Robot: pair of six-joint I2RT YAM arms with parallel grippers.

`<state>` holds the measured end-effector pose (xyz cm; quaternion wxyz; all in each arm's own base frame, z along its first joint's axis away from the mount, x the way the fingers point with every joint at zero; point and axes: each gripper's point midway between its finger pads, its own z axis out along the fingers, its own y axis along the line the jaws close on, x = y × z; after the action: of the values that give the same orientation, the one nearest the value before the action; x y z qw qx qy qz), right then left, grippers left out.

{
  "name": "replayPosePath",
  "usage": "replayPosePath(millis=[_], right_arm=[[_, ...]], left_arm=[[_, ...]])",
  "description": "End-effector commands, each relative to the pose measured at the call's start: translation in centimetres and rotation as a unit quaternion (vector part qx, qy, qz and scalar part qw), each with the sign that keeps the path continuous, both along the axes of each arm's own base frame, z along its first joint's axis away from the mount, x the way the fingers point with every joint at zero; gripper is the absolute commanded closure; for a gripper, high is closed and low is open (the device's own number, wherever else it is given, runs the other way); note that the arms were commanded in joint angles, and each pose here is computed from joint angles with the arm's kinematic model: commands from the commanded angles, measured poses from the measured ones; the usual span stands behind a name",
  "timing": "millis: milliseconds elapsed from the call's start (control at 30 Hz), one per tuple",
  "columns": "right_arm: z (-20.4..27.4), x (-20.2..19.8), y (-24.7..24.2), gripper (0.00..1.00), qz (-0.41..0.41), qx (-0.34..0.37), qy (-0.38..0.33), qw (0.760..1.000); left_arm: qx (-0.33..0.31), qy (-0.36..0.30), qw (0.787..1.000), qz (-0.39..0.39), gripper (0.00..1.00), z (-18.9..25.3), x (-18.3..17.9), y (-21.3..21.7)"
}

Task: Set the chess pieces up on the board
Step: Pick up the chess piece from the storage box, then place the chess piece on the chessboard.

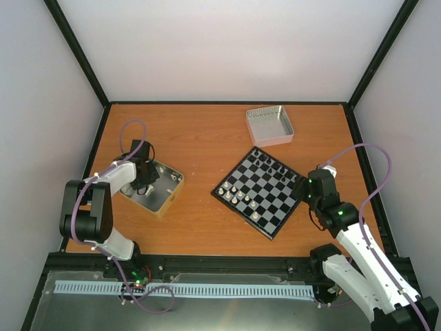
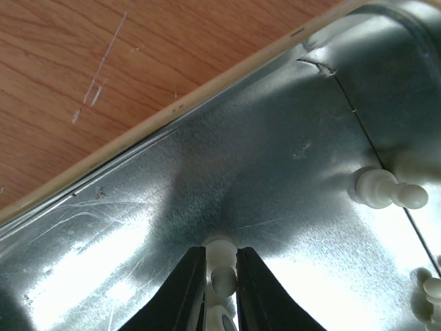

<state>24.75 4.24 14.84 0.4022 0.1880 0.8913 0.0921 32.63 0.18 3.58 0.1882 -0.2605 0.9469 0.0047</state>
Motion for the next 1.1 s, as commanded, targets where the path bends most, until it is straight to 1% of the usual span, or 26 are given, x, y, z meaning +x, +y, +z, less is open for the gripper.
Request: replayPosePath(millis=[0,100,200,267,400,533,633,700,800,933,1067], right_arm=[[-0.2,0.0,-0.4,0.35,-0.012,-0.006,0.000,1.000],[-0.3,-0.1,-0.4,0.35,-0.013,-0.005,0.000,1.000],[-0.3,-0.1,-0.4,0.35,-0.013,-0.005,0.000,1.000],[-0.2,0.0,-0.4,0.35,-0.013,-0.004,-0.001,1.000],[-0.1,0.1,-0.3,0.35,-0.012,-0.001,-0.003,1.000],[0.0,0.2,-0.3,0.35,-0.014,-0.001,-0.003,1.000],[-0.1,0.3,-0.3,0.35,-0.019,0.002,-0.002,1.000],[-0.1,0.2,-0.4,0.35,-0.025,0.006,-0.002,1.000],[-0.3,0.2,-0.5,0.35,-0.031,0.010,-0.001,0.999],[-0.2,0.1,-0.7,0.35,-0.043,0.013,-0.001,0.999],[-0.1,-0.4,-1.3,0.35,-0.057,0.013,-0.004,0.998]], left_arm=[[0.011,-0.019,1.000,0.004,0.85,0.8,1.5,0.5],[0.010,-0.019,1.000,0.003,0.87,0.7,1.5,0.5],[0.007,-0.030,1.000,-0.004,0.96,1.3,1.8,0.3],[-0.002,-0.045,0.999,-0.014,0.99,2.3,2.4,-0.1],[-0.048,-0.088,0.992,-0.069,0.99,5.6,3.5,-2.6],[-0.068,-0.126,0.980,-0.136,0.97,9.5,3.8,-6.7],[-0.101,-0.162,0.961,-0.200,0.97,12.6,3.4,-11.2],[-0.121,-0.193,0.938,-0.260,0.96,14.6,2.7,-15.1],[-0.126,-0.221,0.905,-0.340,0.95,15.6,1.4,-20.4],[-0.150,-0.210,0.874,-0.413,0.95,14.7,-0.8,-27.0],[-0.140,-0.182,0.849,-0.475,0.95,13.4,-3.7,-33.0]])
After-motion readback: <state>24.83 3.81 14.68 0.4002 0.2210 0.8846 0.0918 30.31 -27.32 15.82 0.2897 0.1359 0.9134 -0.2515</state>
